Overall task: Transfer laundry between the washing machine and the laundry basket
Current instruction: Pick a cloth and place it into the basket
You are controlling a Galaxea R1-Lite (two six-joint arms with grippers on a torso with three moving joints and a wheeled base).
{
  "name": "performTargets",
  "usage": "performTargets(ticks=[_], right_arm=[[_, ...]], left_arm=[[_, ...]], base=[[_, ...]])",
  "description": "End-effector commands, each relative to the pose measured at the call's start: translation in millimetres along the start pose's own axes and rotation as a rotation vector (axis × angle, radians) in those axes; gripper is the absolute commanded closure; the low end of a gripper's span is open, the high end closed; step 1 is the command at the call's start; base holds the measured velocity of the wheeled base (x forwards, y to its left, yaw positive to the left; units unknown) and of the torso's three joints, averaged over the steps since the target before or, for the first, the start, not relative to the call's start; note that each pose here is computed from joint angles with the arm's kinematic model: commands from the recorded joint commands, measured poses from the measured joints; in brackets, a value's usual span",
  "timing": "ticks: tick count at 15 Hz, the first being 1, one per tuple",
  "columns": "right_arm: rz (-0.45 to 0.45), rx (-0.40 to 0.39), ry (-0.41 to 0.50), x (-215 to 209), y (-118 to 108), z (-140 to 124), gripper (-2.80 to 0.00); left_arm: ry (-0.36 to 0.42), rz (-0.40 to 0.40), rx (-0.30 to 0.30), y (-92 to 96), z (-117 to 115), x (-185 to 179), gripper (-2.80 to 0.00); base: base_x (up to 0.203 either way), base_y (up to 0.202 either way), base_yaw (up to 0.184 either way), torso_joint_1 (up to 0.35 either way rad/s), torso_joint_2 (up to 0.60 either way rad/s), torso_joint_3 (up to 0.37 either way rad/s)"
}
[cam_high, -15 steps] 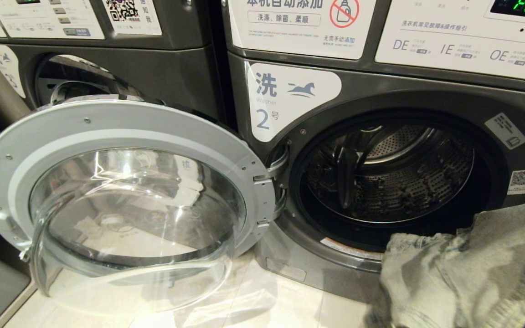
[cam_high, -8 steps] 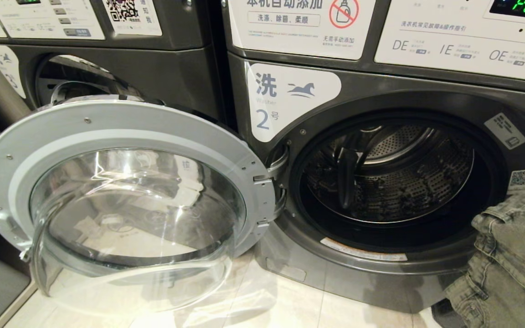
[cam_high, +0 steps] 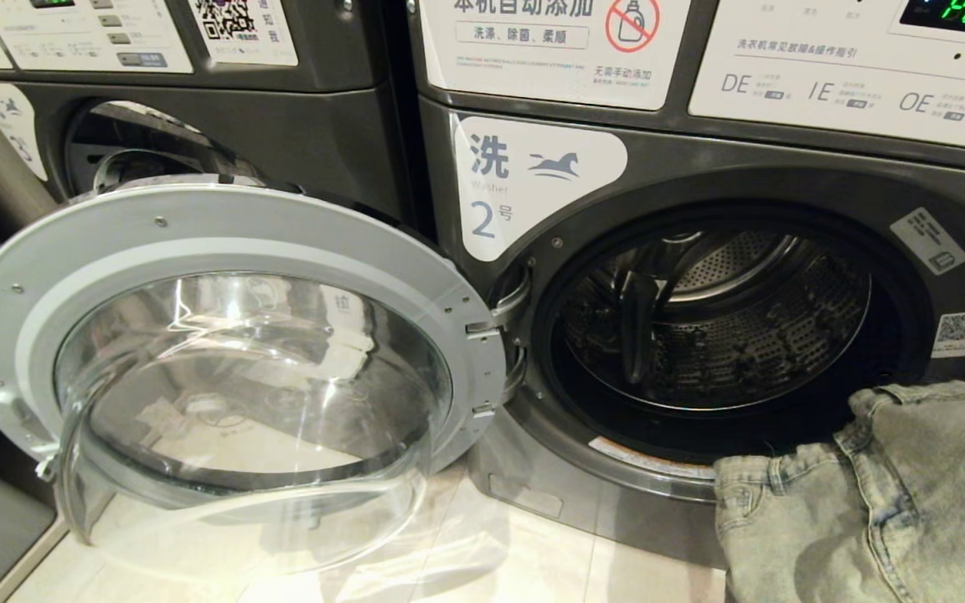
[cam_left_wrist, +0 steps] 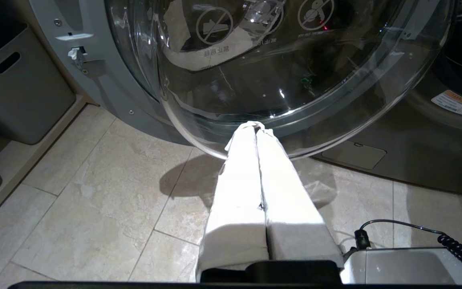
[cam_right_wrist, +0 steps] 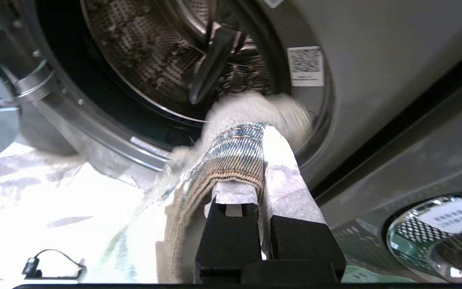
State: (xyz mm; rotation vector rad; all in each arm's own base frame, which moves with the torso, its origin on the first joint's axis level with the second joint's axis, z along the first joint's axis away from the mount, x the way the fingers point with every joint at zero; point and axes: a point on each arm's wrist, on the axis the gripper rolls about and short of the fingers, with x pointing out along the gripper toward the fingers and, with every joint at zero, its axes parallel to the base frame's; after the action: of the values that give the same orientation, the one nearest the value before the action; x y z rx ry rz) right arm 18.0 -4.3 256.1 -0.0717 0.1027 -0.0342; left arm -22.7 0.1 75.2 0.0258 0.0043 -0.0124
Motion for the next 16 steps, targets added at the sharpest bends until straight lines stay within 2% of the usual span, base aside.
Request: performTargets(ticks=[1, 3, 7, 16], right_arm=[[0.03, -0.014, 0.018, 3.2, 3.4, -1.8, 0.0], [0.058, -0.013, 0.017, 2.7, 3.6, -2.3, 0.0], [0.058, -0.008, 0.013, 2.3, 3.3, -1.1, 0.0], [0.039, 0.005, 0.005, -2.1, -0.9, -6.8, 0.0]], left_arm=[[0.0, 0.0, 0.0, 0.0, 0.0, 0.0, 0.0], [0.0, 0.0, 0.0, 0.0, 0.0, 0.0, 0.0], [0.0, 0.0, 0.0, 0.0, 0.0, 0.0, 0.0], [0.0, 0.0, 0.0, 0.0, 0.0, 0.0, 0.0]], base=[[0.0, 0.0, 0.0, 0.0, 0.0, 0.0], [0.0, 0.0, 0.0, 0.0, 0.0, 0.0], [0.0, 0.0, 0.0, 0.0, 0.0, 0.0], [-0.002, 0.007, -0.166, 0.001, 0.0, 0.001]])
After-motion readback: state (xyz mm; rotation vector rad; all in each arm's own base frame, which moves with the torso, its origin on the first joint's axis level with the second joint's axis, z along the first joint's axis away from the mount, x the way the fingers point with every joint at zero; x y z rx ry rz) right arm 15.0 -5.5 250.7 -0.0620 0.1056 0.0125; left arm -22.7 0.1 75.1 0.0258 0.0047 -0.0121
